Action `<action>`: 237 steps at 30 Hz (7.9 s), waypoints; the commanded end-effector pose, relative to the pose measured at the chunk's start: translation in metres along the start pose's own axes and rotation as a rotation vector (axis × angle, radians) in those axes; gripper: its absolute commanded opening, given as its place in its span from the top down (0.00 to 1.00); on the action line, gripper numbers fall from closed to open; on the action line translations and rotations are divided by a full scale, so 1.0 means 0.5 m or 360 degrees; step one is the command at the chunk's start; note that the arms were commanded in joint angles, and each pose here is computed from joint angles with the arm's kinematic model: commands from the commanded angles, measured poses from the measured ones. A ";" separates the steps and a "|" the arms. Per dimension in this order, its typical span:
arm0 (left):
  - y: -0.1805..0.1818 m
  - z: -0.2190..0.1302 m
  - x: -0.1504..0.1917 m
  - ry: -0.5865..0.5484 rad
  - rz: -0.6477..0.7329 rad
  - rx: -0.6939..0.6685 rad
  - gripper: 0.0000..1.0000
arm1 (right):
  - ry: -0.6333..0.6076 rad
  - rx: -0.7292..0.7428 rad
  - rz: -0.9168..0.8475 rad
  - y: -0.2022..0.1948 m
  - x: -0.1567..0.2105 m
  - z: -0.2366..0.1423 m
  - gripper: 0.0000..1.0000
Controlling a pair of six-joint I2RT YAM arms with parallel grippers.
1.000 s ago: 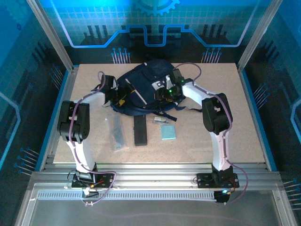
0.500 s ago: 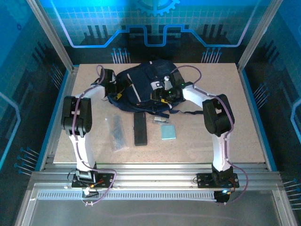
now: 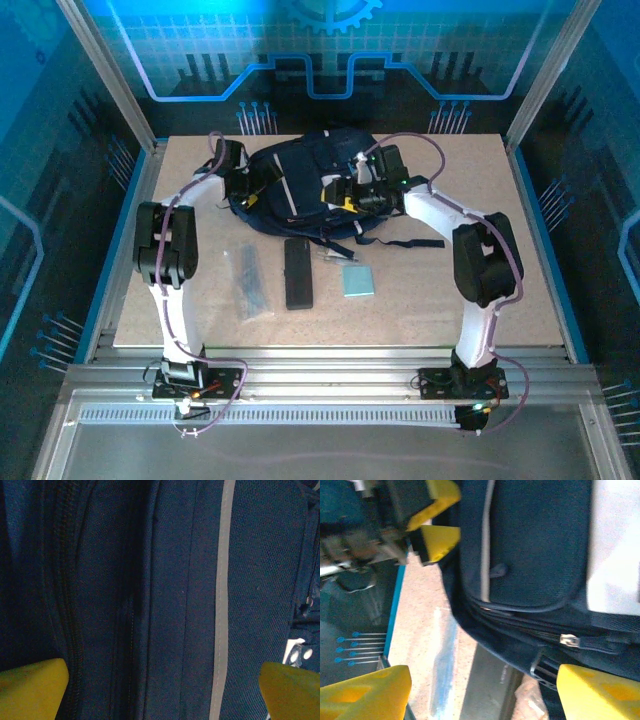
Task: Pack books, pencil case, and school supplies into a backpack
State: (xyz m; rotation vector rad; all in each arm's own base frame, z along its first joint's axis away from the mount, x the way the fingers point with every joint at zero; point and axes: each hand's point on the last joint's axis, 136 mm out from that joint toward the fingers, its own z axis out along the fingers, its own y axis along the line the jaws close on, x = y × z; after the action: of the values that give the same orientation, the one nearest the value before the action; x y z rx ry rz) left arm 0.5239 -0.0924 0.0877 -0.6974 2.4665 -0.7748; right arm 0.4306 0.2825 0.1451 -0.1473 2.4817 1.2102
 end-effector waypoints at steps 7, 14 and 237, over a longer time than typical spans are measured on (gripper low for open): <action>-0.045 -0.046 0.070 0.0083 -0.0043 0.0180 0.01 | 0.0113 0.0185 0.0091 -0.063 0.032 0.097 0.23; 0.027 0.039 0.103 0.0209 -0.0113 0.0066 0.01 | 0.0047 0.0500 0.0214 -0.154 0.040 0.105 0.22; -0.042 -0.135 0.315 0.0282 0.1610 -0.0836 1.00 | -0.0635 0.0346 0.0806 -0.212 -0.065 -0.195 1.00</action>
State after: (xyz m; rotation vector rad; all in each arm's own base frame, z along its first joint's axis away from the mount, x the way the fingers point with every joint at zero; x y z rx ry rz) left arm 0.3892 -0.1594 0.0901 0.5329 2.7032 0.3171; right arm 0.4610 0.1248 0.1251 0.8187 2.3080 1.0010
